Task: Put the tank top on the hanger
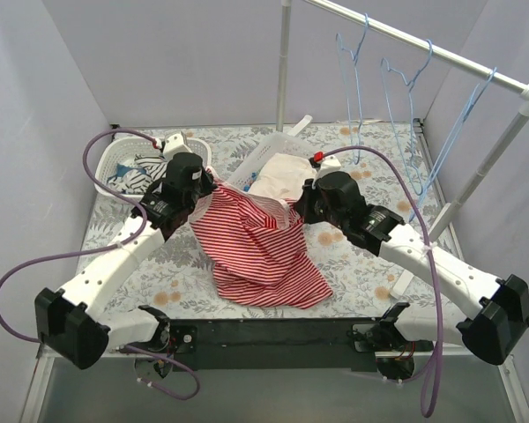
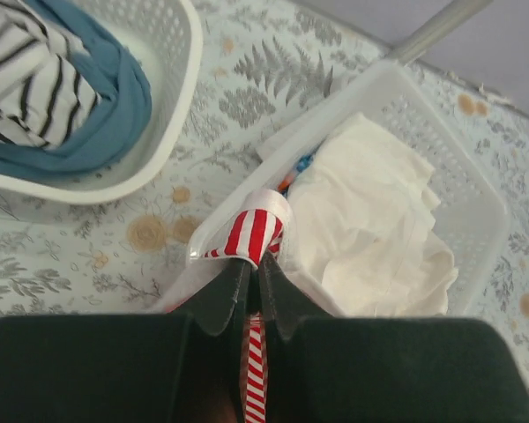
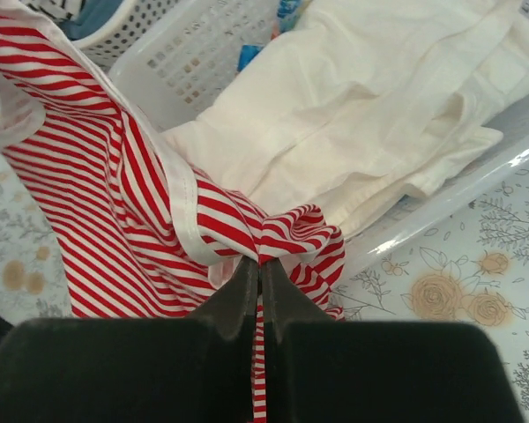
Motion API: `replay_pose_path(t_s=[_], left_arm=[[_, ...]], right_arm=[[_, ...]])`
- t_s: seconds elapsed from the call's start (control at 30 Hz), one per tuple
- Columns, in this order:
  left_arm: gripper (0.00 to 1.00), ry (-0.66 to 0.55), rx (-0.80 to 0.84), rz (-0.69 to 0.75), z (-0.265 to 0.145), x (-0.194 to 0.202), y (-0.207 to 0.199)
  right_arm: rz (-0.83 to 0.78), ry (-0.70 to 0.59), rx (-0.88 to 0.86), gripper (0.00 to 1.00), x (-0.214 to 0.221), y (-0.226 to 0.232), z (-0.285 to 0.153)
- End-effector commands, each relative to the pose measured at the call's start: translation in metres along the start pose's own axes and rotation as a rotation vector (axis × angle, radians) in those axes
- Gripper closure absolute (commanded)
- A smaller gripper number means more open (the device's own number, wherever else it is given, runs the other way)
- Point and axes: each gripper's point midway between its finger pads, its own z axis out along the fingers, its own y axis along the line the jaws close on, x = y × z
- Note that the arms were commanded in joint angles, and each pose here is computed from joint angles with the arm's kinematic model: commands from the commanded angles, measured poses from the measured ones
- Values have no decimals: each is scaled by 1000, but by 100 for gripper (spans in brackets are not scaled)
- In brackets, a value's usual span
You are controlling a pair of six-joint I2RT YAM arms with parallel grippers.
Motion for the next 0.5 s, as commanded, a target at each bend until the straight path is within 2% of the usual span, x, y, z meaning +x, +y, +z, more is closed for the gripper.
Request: replay_pose_path(t_s=[0.0, 0.07, 0.13, 0.2, 0.27, 0.33, 0.47], left_arm=[[99, 144, 156, -147, 9, 17, -18], [96, 168, 174, -155, 15, 31, -13], [92, 171, 193, -145, 13, 38, -8], [92, 166, 189, -136, 13, 39, -4], [91, 167, 169, -134, 13, 38, 4], [90, 175, 172, -135, 13, 39, 5], [90, 193, 174, -133, 11, 44, 7]], right_arm=[[-25, -34, 147, 99, -15, -24, 10], [-43, -1, 214, 89, -6, -36, 19], [-51, 17, 237, 70, -3, -41, 23], [-61, 23, 248, 63, -4, -43, 27], [-77, 2, 256, 49, -18, -40, 29], [-95, -18, 248, 44, -35, -34, 27], [-104, -13, 220, 43, -30, -30, 16]])
